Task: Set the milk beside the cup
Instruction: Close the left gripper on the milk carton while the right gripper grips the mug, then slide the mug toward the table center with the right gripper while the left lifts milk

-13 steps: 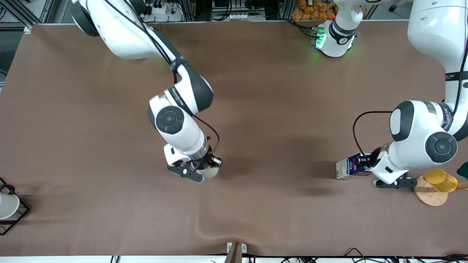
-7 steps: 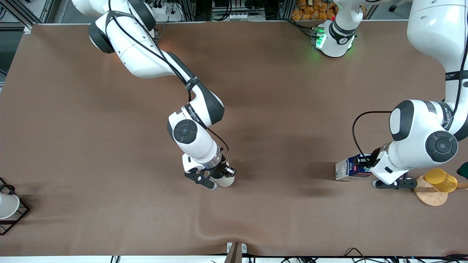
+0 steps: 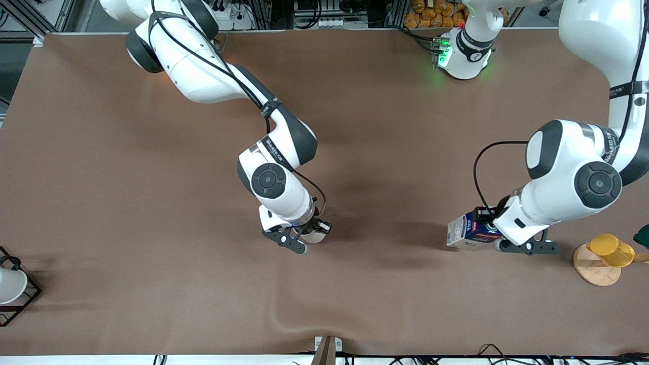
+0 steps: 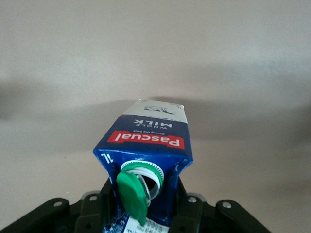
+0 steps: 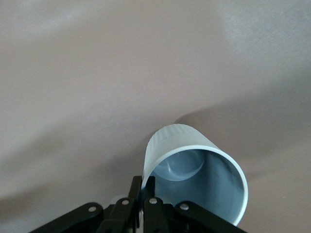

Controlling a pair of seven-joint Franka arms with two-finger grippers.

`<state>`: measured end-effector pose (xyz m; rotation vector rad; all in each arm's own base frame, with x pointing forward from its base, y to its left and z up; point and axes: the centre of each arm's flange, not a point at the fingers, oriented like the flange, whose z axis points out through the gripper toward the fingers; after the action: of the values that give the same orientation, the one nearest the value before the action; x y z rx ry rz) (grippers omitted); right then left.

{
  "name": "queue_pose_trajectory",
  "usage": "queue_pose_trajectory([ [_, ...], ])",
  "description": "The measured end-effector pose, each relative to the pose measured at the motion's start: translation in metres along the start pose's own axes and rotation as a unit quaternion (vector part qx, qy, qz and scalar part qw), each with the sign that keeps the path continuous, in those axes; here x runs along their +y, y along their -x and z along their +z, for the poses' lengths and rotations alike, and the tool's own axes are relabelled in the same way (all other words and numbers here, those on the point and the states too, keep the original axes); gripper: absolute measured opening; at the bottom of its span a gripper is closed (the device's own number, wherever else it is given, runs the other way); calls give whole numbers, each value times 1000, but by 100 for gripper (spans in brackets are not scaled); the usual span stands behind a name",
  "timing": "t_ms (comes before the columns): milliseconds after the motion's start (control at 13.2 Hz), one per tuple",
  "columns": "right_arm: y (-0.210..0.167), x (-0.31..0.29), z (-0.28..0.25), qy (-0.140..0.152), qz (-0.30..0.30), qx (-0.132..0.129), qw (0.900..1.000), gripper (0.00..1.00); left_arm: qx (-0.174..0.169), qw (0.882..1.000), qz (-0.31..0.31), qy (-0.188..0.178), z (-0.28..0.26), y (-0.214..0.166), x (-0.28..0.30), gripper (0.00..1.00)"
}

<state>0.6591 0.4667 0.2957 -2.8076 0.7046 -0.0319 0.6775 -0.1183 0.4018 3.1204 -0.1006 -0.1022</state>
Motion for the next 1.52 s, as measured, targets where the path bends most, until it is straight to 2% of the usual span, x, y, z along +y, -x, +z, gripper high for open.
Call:
queue_pose_trajectory([
  [152,3,-5,-2,-14,0,7,1000,4,-1,1000,-2,-1,-6,2,-2,47],
  [682,3,-2,9,-8,0,5,1000,5,-5,1000,-10,5,-12,5,-4,47],
  [758,3,-1,12,-7,0,5,1000,11,-5,1000,-14,5,-13,6,-3,47],
  [1062,3,0,17,-3,0,5,1000,58,-11,999,-34,11,-15,11,17,47],
  [1213,3,-3,8,-10,-1,9,1000,82,-15,999,-38,12,-15,13,23,47],
  [1289,2,-7,-7,-17,-2,13,1000,91,-16,999,-38,12,-16,13,24,47],
  [1365,2,-12,-30,-24,-5,19,1000,100,-19,999,-38,14,-18,15,25,47],
  [1517,2,-19,-89,-39,-24,34,998,100,-25,998,-34,35,-25,21,48,47],
])
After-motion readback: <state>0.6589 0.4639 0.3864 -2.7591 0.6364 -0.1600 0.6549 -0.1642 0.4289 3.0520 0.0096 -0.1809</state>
